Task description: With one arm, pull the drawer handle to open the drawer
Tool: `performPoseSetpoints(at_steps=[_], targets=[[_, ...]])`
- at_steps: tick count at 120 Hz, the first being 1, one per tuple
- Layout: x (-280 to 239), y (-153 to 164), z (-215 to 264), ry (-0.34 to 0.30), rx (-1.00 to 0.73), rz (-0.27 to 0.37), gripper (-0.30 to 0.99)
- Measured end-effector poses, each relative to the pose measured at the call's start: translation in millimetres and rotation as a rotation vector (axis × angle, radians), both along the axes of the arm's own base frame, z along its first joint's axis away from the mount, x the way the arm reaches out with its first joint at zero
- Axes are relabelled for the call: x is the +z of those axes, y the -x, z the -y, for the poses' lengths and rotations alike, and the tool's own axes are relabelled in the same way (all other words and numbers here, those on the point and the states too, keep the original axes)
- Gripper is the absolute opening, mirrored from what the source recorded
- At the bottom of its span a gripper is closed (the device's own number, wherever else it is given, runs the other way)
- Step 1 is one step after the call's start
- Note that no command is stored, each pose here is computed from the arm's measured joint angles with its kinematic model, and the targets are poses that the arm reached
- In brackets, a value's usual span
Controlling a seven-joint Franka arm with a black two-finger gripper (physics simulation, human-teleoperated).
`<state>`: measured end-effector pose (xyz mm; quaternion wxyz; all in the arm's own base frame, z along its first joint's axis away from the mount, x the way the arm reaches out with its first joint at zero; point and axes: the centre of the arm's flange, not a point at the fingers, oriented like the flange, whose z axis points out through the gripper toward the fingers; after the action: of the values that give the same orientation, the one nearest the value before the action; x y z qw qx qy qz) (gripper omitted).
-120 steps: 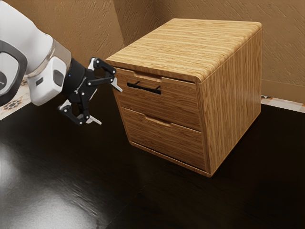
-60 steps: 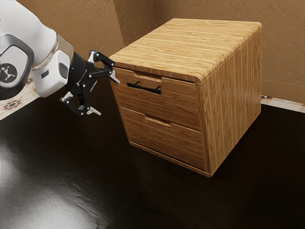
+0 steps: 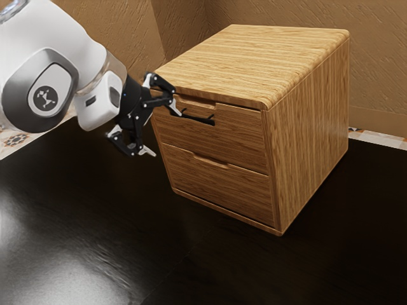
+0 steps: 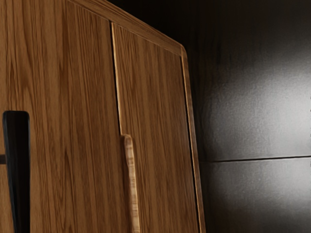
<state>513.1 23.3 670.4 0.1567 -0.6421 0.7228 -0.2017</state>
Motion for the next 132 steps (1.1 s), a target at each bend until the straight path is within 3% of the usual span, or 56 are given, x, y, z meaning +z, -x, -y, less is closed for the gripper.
performPoseSetpoints(at_steps=[89,132], targets=[[-12,-18,2,0.027,0.055,0.067,0.69],[-26,-24,2,0.051,0.080,0.064,0.70]])
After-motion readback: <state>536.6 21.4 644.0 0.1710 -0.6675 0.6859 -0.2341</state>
